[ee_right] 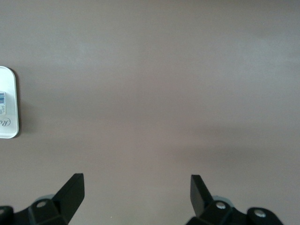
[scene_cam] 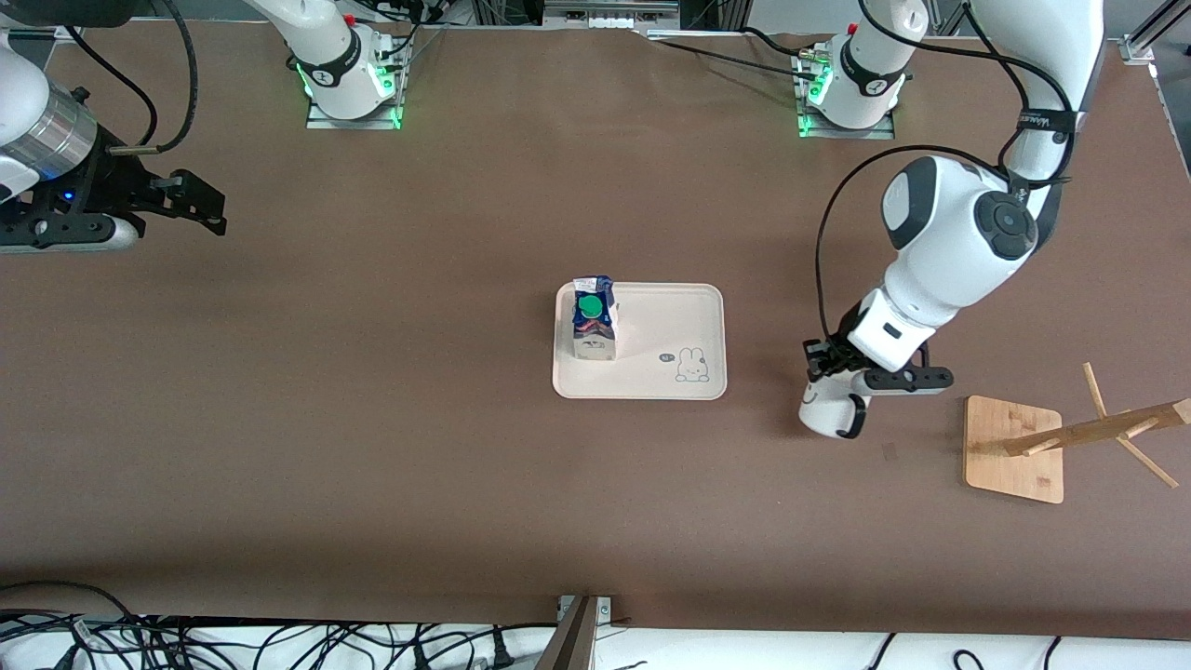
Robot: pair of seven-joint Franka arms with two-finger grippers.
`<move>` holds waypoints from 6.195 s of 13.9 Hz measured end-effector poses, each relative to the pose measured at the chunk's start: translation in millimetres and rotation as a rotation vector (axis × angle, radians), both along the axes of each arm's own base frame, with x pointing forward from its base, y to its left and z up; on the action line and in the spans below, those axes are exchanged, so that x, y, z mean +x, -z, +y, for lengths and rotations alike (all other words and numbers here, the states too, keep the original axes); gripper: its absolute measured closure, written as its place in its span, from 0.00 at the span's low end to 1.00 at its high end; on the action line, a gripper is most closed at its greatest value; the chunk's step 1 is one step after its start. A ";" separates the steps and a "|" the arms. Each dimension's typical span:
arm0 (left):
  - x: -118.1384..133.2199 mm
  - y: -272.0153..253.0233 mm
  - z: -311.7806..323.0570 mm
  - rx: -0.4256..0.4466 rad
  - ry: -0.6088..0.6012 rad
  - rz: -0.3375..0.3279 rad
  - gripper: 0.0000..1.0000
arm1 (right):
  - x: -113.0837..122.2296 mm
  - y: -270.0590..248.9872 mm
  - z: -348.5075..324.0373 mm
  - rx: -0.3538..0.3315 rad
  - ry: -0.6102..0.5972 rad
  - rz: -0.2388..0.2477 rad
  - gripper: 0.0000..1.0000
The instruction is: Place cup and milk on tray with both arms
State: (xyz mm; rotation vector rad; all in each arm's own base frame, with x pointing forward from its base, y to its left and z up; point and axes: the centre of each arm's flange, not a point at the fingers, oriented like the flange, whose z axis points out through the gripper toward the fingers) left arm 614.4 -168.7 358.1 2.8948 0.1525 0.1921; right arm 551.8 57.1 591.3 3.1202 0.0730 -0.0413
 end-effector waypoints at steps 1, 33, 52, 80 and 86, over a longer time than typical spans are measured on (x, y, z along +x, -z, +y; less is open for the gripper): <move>-2.5 -1.0 -6.1 0.000 0.016 0.027 0.92 | 0.0 0.0 0.0 0.000 0.000 0.000 0.00; -43.5 72.1 -194.2 0.071 0.301 0.532 0.92 | 0.4 -1.5 -0.3 0.000 0.001 -0.004 0.00; -28.5 114.5 -199.2 0.050 0.270 0.492 0.77 | 0.6 -1.6 -1.2 0.000 0.002 -0.004 0.00; 0.6 -216.1 233.1 0.077 -0.105 0.187 0.00 | 0.6 -1.2 -5.4 0.000 0.010 0.002 0.00; -2.3 -205.5 223.4 0.153 -0.062 0.240 0.00 | 0.5 -1.2 -5.4 0.000 0.010 0.003 0.00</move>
